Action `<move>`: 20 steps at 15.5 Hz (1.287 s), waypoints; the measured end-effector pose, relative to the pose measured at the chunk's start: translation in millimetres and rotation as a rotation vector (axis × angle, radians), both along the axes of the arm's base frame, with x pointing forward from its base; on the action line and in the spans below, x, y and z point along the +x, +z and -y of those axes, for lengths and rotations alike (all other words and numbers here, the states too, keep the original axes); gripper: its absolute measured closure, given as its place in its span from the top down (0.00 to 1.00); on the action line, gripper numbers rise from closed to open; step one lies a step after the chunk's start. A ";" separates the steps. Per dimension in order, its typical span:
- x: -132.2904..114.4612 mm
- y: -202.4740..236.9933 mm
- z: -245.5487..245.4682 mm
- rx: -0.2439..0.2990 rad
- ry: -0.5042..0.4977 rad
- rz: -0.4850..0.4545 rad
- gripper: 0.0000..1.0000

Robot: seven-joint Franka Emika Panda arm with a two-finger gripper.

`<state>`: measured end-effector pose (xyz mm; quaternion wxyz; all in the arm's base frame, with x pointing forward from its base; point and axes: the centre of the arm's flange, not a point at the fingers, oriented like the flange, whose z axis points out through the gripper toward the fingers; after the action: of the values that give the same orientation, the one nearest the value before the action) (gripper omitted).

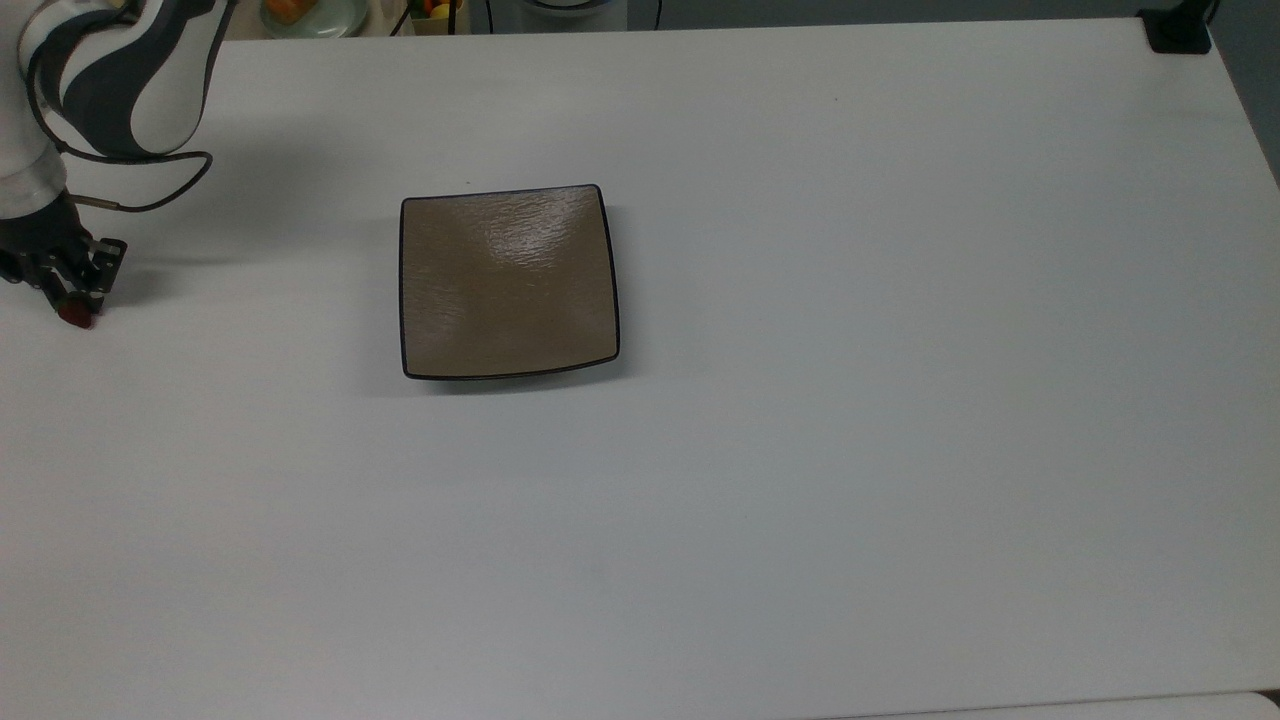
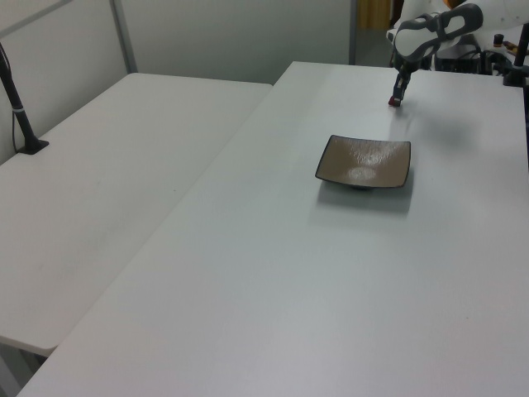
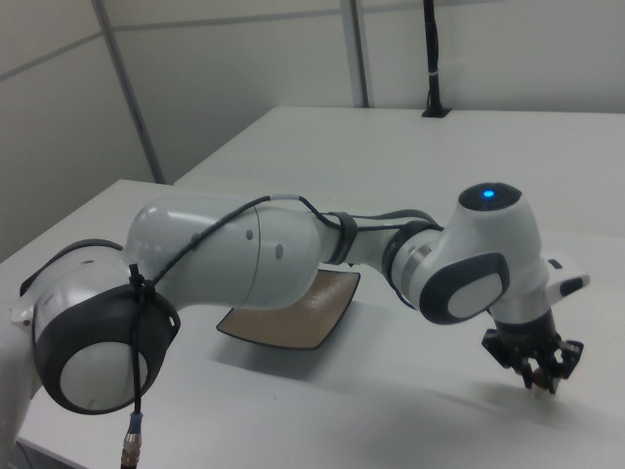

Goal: Strawberries on a ceramic plate
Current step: 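Lower the gripper onto the strawberry and close it, then lift the strawberry and carry it over the brown plate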

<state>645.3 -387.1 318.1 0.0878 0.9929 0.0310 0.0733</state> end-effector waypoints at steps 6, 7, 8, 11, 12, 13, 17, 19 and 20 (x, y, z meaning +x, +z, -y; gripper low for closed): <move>11.0 65.2 -50.0 0.037 0.059 -0.024 0.33; 11.3 80.6 -61.9 0.047 0.072 -0.033 0.33; 11.1 97.3 -74.4 0.056 0.086 -0.040 0.33; 7.7 148.6 -117.9 0.083 0.138 -0.062 0.33; 6.2 159.7 -131.6 0.093 0.155 -0.074 0.33; 4.8 170.3 -147.0 0.103 0.174 -0.087 0.33; -4.8 199.6 -206.0 0.137 0.250 -0.140 0.33; -8.6 203.1 -233.4 0.155 0.269 -0.173 0.33; -8.5 203.7 -247.5 0.159 0.271 -0.183 0.33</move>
<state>636.8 -139.5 521.8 -0.0050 0.9860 0.1666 -0.0037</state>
